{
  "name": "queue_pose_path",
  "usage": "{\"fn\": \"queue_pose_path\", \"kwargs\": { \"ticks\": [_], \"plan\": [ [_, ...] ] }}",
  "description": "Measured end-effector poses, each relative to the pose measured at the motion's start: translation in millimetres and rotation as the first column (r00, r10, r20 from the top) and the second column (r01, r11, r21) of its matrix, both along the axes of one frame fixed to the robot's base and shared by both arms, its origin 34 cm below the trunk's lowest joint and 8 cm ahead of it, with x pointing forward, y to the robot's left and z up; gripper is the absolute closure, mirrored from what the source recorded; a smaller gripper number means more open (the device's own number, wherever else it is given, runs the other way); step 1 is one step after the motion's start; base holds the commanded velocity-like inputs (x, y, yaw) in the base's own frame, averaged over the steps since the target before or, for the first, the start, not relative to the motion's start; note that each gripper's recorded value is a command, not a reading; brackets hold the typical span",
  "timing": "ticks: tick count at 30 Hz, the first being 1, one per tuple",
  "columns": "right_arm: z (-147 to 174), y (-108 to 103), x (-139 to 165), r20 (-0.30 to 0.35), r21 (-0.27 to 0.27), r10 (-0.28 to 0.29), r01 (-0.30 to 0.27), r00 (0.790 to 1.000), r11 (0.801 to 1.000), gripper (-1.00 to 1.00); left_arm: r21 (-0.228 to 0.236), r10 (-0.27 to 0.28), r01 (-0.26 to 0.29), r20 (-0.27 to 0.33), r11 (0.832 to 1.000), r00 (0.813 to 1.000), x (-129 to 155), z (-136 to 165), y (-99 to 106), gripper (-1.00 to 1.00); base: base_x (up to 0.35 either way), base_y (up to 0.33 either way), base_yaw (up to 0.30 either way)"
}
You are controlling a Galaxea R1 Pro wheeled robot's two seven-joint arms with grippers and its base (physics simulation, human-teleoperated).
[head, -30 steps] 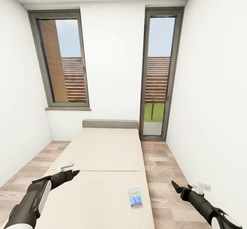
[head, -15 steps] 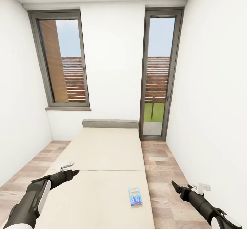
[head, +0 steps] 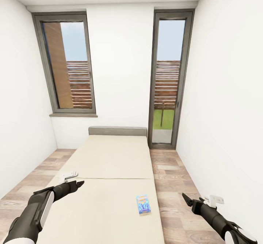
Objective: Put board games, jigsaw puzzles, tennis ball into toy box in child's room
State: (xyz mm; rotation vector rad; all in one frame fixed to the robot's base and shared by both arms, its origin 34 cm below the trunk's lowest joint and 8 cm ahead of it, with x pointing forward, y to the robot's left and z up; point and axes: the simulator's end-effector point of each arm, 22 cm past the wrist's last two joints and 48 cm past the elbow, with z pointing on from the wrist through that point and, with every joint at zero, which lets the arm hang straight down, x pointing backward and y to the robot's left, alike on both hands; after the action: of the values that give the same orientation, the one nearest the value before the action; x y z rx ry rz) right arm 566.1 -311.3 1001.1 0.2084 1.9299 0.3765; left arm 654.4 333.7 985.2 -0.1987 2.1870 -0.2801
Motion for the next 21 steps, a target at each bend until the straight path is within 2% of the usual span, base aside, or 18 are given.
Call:
{"fn": "queue_pose_path", "kwargs": {
  "ticks": [5, 10, 14, 21],
  "plan": [
    [-1.9, 0.7, -0.8, -0.011, 0.003, 0.002, -0.002, 1.0, 1.0, -1.0, -0.001, 0.0, 0.0, -0.004, 1.0, 1.0, -0.4, -0.2, 0.2, -1.0, -0.002, 0.0, 0.0],
    [-2.9, 2.9, -2.1, -0.031, 0.012, 0.007, -0.007, 0.999, 1.0, -1.0, -0.013, -0.004, 0.004, -0.035, 1.0, 0.999, -4.0, -3.1, -1.2, -1.0, 0.0, 0.0, 0.0],
    [-8.7, 13.0, -10.4, -0.134, 0.06, 0.04, -0.032, 0.99, 0.998, -1.0, -0.037, -0.01, 0.006, -0.109, 0.999, 0.994, -14.3, -12.4, -2.8, -1.0, 0.0, 0.0, 0.0],
    [6.0, 21.0, -18.8, -0.211, 0.089, 0.075, -0.057, 0.975, 0.994, -1.0, -0.061, -0.013, 0.002, -0.191, 0.998, 0.982, -28.1, -19.2, 5.8, -1.0, 0.0, 0.0, 0.0]
  ]
}}
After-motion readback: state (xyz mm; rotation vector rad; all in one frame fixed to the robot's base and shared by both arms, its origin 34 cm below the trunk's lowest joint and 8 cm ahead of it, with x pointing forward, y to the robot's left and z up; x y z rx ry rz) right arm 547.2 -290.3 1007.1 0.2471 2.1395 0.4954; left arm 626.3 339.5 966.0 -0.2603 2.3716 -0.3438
